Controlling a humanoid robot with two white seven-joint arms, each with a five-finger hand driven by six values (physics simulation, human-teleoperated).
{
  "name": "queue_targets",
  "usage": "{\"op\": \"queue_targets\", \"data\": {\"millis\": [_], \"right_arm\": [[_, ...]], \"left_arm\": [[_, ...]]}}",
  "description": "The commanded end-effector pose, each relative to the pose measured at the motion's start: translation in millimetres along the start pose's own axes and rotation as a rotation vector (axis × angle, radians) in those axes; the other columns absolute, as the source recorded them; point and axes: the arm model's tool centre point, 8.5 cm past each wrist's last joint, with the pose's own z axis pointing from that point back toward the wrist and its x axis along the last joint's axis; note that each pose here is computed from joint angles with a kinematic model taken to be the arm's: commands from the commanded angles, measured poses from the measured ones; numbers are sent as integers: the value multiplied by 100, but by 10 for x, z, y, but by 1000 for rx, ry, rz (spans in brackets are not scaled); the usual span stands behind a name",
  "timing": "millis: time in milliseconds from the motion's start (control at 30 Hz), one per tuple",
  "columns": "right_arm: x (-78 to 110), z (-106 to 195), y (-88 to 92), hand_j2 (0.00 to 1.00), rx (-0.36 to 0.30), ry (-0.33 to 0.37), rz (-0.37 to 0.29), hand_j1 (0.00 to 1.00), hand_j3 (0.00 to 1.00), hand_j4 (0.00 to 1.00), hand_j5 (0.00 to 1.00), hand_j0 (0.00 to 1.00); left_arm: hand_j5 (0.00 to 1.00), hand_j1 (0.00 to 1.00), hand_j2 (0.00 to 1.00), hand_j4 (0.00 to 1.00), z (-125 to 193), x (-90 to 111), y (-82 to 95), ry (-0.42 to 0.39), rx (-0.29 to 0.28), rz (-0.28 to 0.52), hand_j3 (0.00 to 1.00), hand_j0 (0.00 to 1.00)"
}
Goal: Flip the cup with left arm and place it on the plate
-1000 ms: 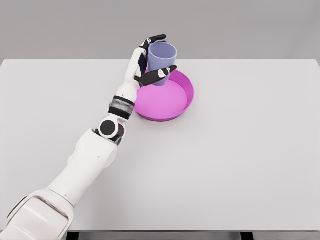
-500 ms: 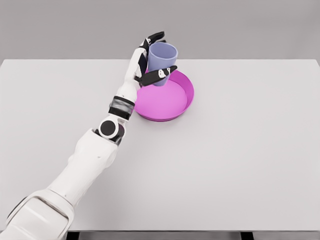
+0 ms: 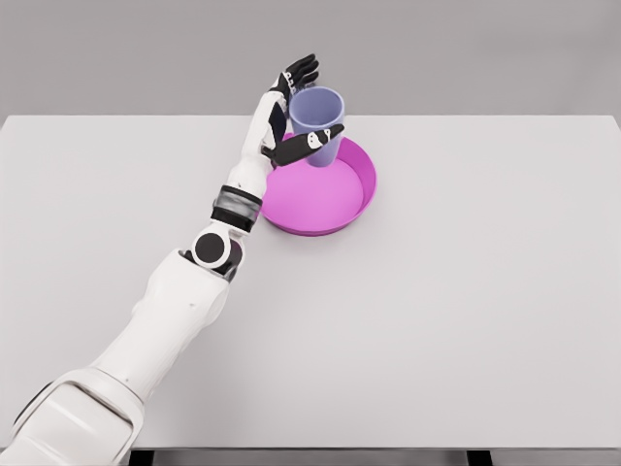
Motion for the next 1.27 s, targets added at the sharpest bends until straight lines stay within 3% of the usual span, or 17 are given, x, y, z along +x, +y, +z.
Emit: {"op": "queue_targets", "data": {"millis": [0, 433, 567, 633, 733, 767, 833, 867, 933, 967, 1000, 1033, 1067, 1233], "right_arm": [[0, 0, 1, 100, 1, 0, 1, 100, 100, 100, 100, 100], [0, 0, 1, 100, 1, 0, 1, 100, 100, 100, 100, 100], [0, 0, 1, 100, 1, 0, 1, 100, 100, 100, 100, 100], [0, 0, 1, 100, 1, 0, 1, 100, 100, 100, 100, 100], [0, 0, 1, 100, 1, 0, 1, 100, 100, 100, 100, 100], [0, 0, 1, 100, 1, 0, 1, 100, 100, 100, 100, 100], [0, 0, 1, 100, 1, 0, 1, 100, 100, 100, 100, 100], [0, 0, 1, 100, 1, 0, 1, 100, 100, 100, 100, 100], [0, 0, 1, 100, 1, 0, 1, 100, 100, 100, 100, 100], [0, 0, 1, 100, 1, 0, 1, 100, 100, 100, 100, 100], [0, 0, 1, 100, 1, 0, 1, 100, 100, 100, 100, 100], [0, 0, 1, 100, 1, 0, 1, 100, 100, 100, 100, 100], [0, 0, 1, 100, 1, 0, 1, 100, 100, 100, 100, 100], [0, 0, 1, 100, 1, 0, 1, 100, 100, 100, 100, 100]], "left_arm": [[90, 90, 90, 90, -3, 5, -3, -2, 0, 1, 90, 90], [91, 91, 91, 91, -11, 22, -12, -7, -4, 3, 91, 91], [92, 92, 92, 92, -123, 321, -161, -107, -44, 35, 92, 92], [100, 100, 100, 100, -66, 610, 216, -176, -65, -43, 100, 100], [100, 100, 100, 100, 205, 842, 808, -184, -88, -148, 100, 100], [100, 100, 100, 100, 360, 890, 968, -154, -141, -164, 100, 100], [100, 100, 100, 100, 803, 1059, 1474, -23, -265, -243, 100, 100], [100, 100, 100, 100, 993, 1112, 1619, 34, -317, -286, 100, 100], [100, 100, 100, 100, 1439, 1140, 1894, 181, -487, -383, 100, 100], [100, 100, 100, 100, 1543, 1213, 2022, 226, -553, -485, 100, 100], [100, 100, 100, 100, 1624, 1337, 2188, 255, -570, -612, 100, 100], [100, 100, 100, 100, 1653, 1454, 2265, 254, -561, -677, 100, 100], [100, 100, 100, 100, 1669, 1475, 2281, 258, -565, -688, 100, 100], [100, 100, 100, 100, 1651, 1468, 2175, 239, -588, -673, 100, 100]]}}
